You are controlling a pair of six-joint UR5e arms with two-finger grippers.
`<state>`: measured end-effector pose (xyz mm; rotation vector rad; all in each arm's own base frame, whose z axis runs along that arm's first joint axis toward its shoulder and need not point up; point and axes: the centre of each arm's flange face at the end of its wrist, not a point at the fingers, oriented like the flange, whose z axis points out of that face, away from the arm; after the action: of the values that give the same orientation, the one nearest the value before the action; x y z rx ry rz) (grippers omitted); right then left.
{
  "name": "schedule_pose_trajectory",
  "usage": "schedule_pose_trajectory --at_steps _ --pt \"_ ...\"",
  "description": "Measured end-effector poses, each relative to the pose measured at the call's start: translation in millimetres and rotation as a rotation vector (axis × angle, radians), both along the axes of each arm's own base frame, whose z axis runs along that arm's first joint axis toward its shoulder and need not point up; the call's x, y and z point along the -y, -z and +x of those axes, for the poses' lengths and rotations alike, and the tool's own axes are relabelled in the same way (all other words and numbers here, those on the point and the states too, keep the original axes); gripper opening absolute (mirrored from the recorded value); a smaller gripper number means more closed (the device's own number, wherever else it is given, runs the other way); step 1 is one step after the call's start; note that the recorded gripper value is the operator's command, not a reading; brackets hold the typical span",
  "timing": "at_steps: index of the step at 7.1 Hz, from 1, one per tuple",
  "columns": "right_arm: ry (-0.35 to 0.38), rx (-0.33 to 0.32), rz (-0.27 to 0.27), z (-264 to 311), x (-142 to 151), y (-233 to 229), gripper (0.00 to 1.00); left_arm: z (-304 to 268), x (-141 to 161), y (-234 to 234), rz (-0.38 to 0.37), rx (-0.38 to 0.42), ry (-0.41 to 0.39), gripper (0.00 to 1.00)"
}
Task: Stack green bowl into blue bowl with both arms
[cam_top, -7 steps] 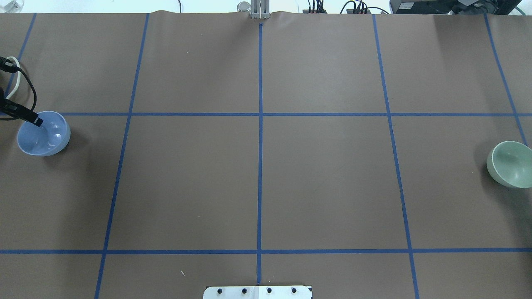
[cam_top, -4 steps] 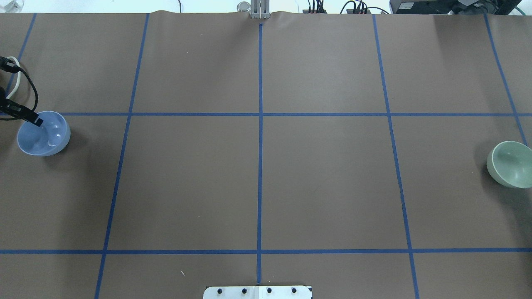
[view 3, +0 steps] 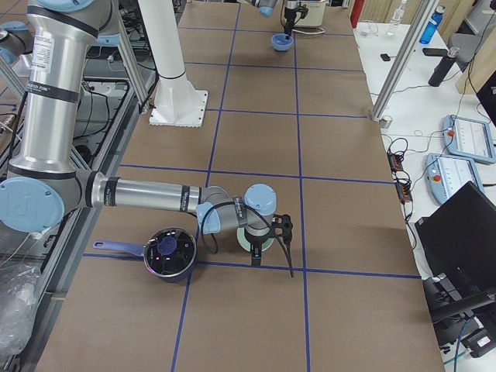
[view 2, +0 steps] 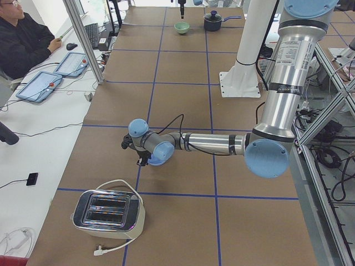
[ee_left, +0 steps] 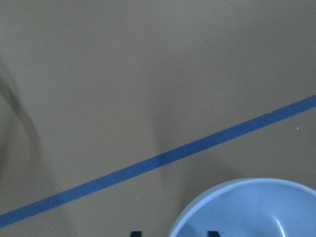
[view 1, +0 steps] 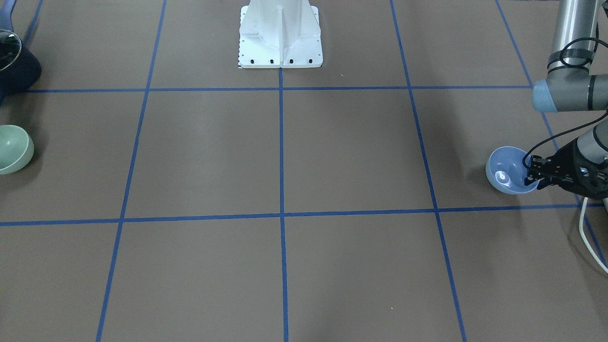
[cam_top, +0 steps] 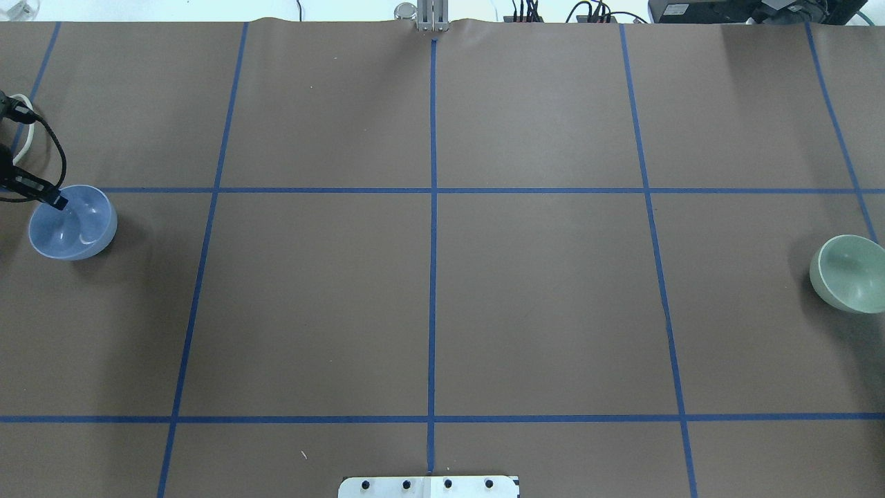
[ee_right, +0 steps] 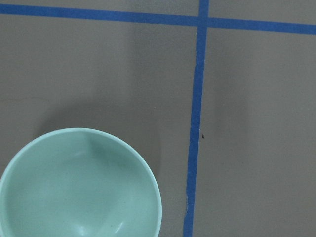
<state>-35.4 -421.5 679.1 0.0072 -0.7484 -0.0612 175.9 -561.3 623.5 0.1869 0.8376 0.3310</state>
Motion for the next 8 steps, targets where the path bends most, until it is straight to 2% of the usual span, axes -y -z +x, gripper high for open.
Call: schedule_pose_trajectory --at_steps 3,5,6,8 --pt "-0.001 0.001 0.001 0 1 1 1.0 1 0 0 0.003 0.001 -0.002 0.0" --pt "-0.003 0.001 0.0 0 1 2 1.0 5 9 23 0.025 -0.021 -0.006 0.0" --pt "-0.004 0.002 -0.001 0 1 1 1.0 9 15 50 0.031 -0.049 -0.013 0.0" --pt "-0.003 0.0 -0.01 1 -4 -3 1.0 20 33 135 -0.016 -0.089 0.0 0.0"
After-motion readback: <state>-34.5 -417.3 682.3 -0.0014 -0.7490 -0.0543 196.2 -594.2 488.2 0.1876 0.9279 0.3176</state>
